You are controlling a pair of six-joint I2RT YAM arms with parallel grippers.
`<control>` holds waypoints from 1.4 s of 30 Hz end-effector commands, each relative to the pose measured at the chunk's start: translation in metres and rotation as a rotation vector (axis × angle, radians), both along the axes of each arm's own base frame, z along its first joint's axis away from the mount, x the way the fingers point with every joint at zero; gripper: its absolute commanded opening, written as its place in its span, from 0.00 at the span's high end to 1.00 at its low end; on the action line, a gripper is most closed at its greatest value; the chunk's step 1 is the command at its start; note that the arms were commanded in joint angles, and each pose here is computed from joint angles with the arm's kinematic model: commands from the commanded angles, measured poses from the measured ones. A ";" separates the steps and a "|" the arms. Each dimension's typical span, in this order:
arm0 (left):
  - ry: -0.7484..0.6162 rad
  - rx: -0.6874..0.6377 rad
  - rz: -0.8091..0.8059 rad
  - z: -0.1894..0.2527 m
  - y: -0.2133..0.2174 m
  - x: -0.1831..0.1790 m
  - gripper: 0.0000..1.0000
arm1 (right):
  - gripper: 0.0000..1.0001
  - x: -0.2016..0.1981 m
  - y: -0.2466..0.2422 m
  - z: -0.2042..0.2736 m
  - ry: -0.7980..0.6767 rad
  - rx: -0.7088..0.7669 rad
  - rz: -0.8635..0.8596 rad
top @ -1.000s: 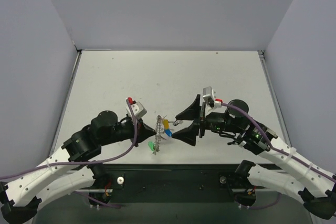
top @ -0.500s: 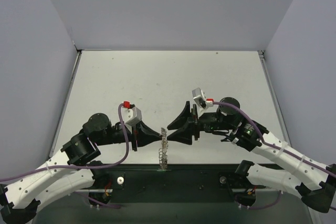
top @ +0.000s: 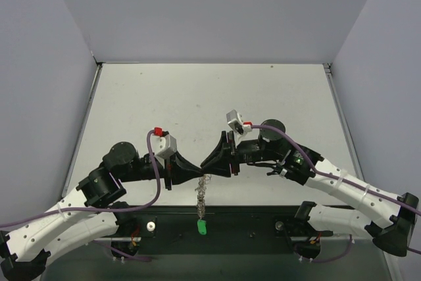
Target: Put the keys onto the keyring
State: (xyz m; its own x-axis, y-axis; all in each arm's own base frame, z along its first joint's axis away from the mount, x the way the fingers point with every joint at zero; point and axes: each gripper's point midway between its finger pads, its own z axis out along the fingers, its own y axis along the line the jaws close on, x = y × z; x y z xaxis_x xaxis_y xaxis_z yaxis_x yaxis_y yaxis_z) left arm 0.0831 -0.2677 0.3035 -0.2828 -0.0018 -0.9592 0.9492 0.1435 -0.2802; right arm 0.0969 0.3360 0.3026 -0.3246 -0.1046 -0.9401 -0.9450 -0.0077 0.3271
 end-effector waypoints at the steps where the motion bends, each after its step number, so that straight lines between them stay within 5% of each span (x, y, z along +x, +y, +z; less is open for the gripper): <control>1: -0.096 -0.142 -0.003 0.053 0.003 -0.005 1.00 | 0.85 -0.004 0.005 0.030 -0.078 0.082 0.029; 6: -0.092 -0.142 0.035 0.056 0.006 0.001 1.00 | 0.99 -0.009 0.004 0.030 -0.075 0.083 0.050; 21: -0.057 -0.082 0.165 0.044 0.013 0.021 1.00 | 1.00 -0.016 -0.002 0.039 -0.086 0.106 0.044; 28: -0.042 -0.044 0.195 0.034 0.015 0.026 0.66 | 1.00 -0.018 -0.005 0.045 -0.098 0.121 0.036; 31: -0.037 -0.032 0.210 0.030 0.015 0.029 0.60 | 1.00 -0.019 -0.005 0.047 -0.100 0.126 0.038; 39: -0.049 -0.042 0.145 0.030 0.006 0.023 0.94 | 1.00 -0.016 -0.004 0.043 -0.095 0.115 0.027; 40: -0.051 -0.045 0.135 0.029 0.005 0.021 0.92 | 1.00 -0.016 -0.004 0.043 -0.098 0.115 0.026; 42: -0.056 -0.054 0.122 0.031 0.005 0.019 0.71 | 1.00 -0.016 -0.004 0.043 -0.097 0.114 0.024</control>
